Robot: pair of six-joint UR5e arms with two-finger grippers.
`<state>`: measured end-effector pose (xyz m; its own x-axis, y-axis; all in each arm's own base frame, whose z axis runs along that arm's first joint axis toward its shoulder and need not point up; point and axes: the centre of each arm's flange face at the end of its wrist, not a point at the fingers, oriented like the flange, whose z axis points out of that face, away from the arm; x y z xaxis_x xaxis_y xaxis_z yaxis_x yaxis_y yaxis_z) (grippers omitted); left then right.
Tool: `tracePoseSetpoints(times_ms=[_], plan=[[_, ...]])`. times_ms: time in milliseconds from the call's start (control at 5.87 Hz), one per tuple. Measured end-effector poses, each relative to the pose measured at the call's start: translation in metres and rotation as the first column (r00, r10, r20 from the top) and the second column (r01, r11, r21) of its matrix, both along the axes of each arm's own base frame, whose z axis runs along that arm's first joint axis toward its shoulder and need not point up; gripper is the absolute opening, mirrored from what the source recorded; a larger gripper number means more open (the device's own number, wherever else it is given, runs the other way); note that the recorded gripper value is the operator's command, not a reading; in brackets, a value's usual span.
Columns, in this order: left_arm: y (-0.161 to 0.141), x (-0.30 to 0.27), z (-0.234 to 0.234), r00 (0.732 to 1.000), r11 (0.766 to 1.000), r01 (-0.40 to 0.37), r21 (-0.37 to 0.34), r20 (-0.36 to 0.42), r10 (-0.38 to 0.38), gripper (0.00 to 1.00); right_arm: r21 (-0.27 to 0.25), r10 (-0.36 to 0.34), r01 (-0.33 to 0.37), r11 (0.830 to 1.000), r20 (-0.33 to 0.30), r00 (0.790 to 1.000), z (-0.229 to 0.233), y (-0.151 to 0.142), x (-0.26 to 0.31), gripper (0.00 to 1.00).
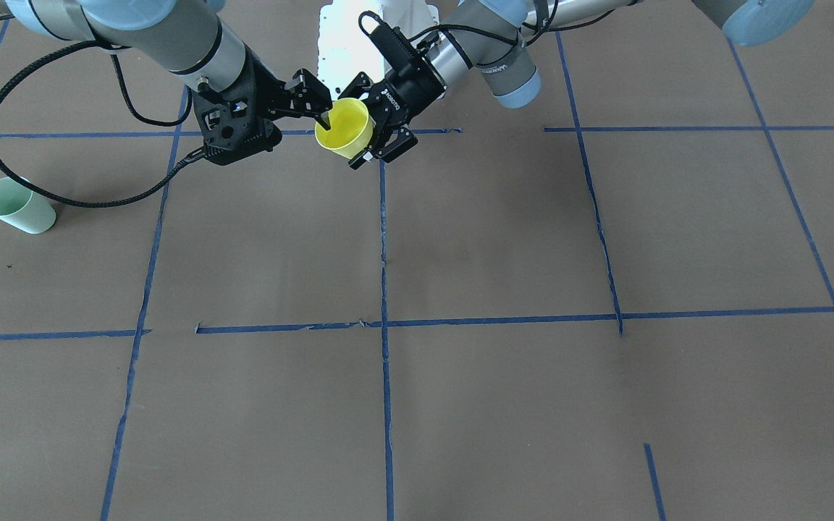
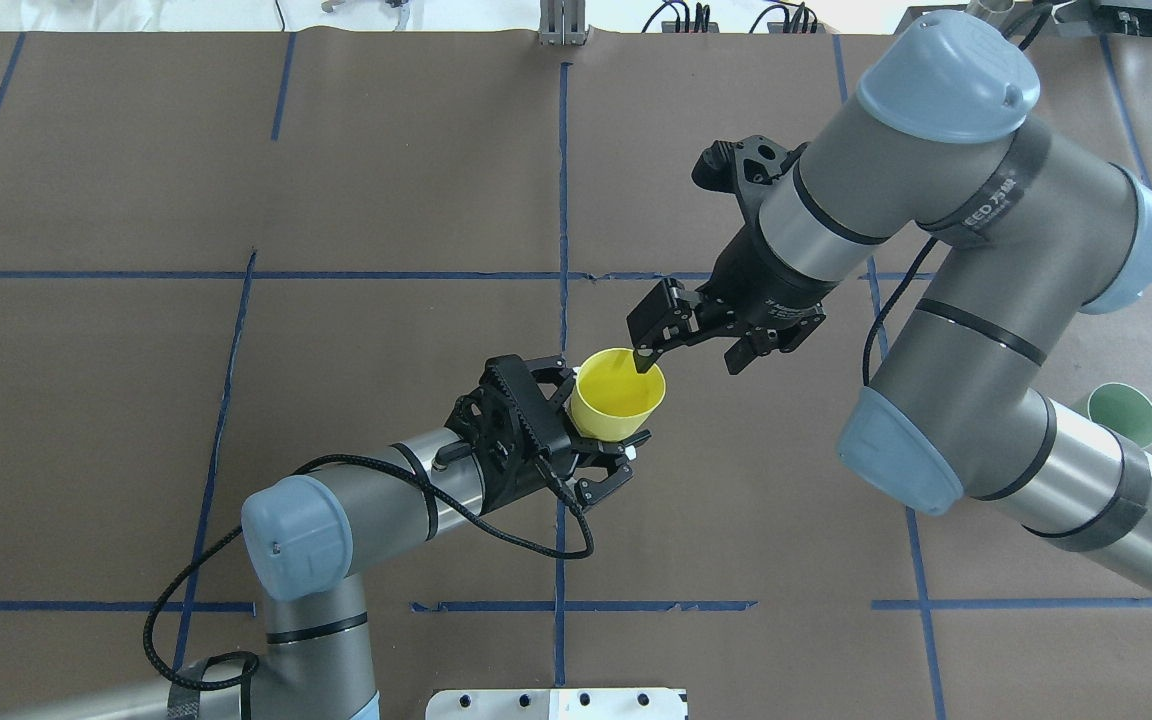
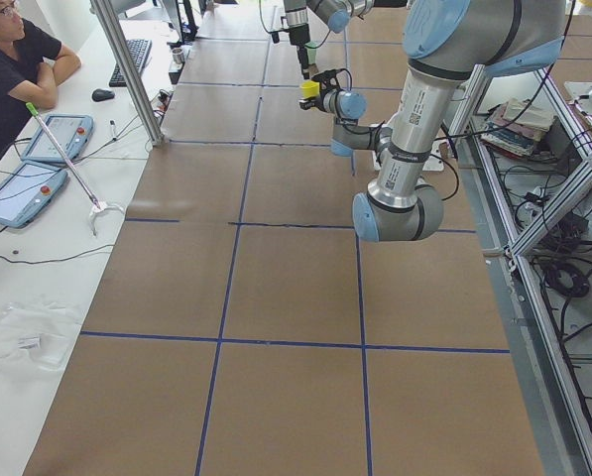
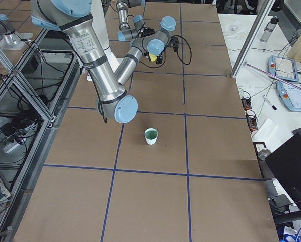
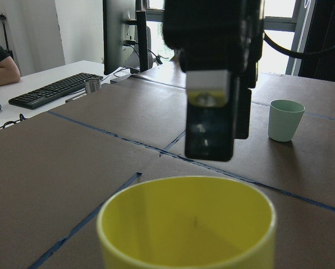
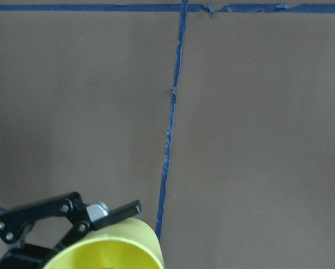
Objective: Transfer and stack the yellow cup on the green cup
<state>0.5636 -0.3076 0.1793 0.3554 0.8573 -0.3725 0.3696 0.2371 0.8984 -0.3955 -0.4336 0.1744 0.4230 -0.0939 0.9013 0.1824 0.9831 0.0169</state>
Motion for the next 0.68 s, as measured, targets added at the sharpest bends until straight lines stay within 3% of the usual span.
tracePoseSetpoints(times_ms=[682], plan=[[0.0074,0.0039,-0.0018,1.0,1.0,0.011,-0.006,-0.006,-0.011,0.35,-0.023,-0.001,0.001,1.0,0.0,1.0,-0.0042,0.0048,-0.0096,0.99]])
